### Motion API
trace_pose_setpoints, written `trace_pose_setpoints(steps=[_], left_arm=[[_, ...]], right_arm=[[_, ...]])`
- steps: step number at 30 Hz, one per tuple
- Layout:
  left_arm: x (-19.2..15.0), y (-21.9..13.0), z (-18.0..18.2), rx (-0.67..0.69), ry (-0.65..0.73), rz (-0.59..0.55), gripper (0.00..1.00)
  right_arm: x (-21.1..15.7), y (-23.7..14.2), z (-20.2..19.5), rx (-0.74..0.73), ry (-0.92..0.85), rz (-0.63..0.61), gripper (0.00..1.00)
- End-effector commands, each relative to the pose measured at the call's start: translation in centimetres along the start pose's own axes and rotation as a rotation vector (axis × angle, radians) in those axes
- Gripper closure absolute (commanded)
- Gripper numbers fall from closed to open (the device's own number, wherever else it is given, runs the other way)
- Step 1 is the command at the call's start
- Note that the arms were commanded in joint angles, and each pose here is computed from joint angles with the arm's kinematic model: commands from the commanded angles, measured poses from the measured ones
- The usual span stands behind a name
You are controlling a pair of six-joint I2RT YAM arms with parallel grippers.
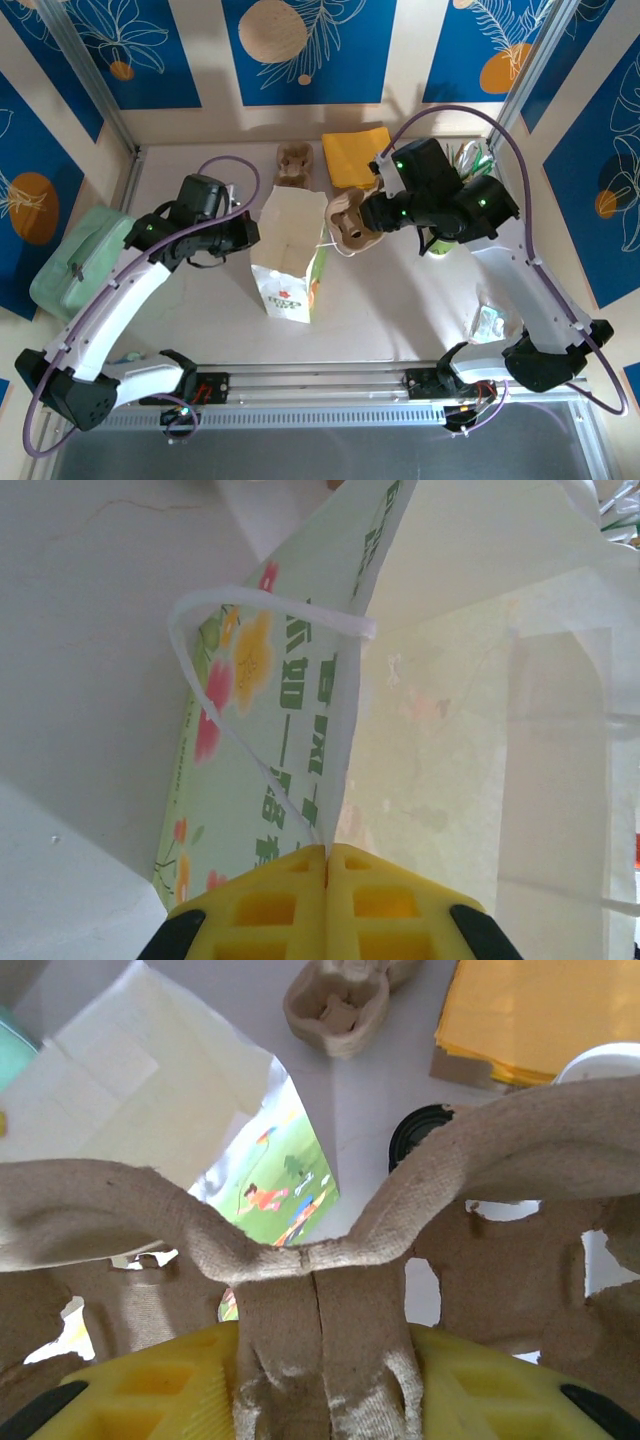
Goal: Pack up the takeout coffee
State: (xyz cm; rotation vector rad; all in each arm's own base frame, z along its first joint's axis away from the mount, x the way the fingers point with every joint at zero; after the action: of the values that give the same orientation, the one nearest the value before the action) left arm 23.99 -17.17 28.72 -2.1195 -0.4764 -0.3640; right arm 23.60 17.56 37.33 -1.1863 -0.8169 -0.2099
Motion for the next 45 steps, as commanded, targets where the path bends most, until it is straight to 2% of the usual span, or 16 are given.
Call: trace_pose_setpoints(steps=[1, 8, 16, 21, 24, 27, 31, 42, 45], left_arm=[[-0.3, -0.1, -0.9, -0.035, -0.007, -0.018, 1.00], [-0.6, 0.2, -1.8, -0.080, 0.014, -0.025, 0.99], [-0.6, -0.9, -2.1, -0.098, 0.046, -0.050, 0.74], [-0.5, -3.6, -1.9, -0.081, 0.076, -0.114, 0.67], [-0.1, -5.3, -0.9, -0.024, 0.102, -0.186, 0.62], [0.2, -6.7, 0.7, 0.052, 0.109, -0.283, 0.60], [0.1, -8.1, 2.1, 0.085, 0.122, -0.377, 0.58], [-0.5, -10.1, 3.2, 0.098, 0.145, -0.460, 0.58], [-0.6, -10.6, 3.2, 0.091, 0.145, -0.475, 0.58]], right_arm=[[0.7, -1.3, 0.1, 0.011, -0.028, -0.029, 0.58], [2.6, -1.7, 2.1, 0.105, -0.097, -0.059, 0.58], [4.1, -0.2, 4.1, 0.091, -0.236, -0.063, 0.57], [4.6, 1.6, 5.2, 0.065, -0.320, -0.032, 0.58], [4.8, 2.6, 5.7, 0.031, -0.369, -0.016, 0.58], [4.8, 3.6, 6.2, -0.012, -0.430, 0.002, 0.58], [4.7, 5.0, 6.8, -0.081, -0.516, 0.024, 0.58], [3.2, 8.0, 9.6, -0.186, -0.789, 0.092, 0.58], [3.0, 8.3, 9.9, -0.194, -0.801, 0.106, 0.58]])
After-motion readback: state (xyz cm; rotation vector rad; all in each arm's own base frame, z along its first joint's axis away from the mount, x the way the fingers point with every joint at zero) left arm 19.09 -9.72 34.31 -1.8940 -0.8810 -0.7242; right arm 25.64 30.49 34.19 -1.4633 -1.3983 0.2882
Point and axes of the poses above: each hand's point on the last joint's axis, 136 mm out from that joint toward the fingers, its own y axis out along the fingers, its own z axis along the line the jaws close on, x = y × z, the point moved 3 cm from there along -y, back along the fingers, and after that the axes turned 1 degree about y, right-handed, at the moved point
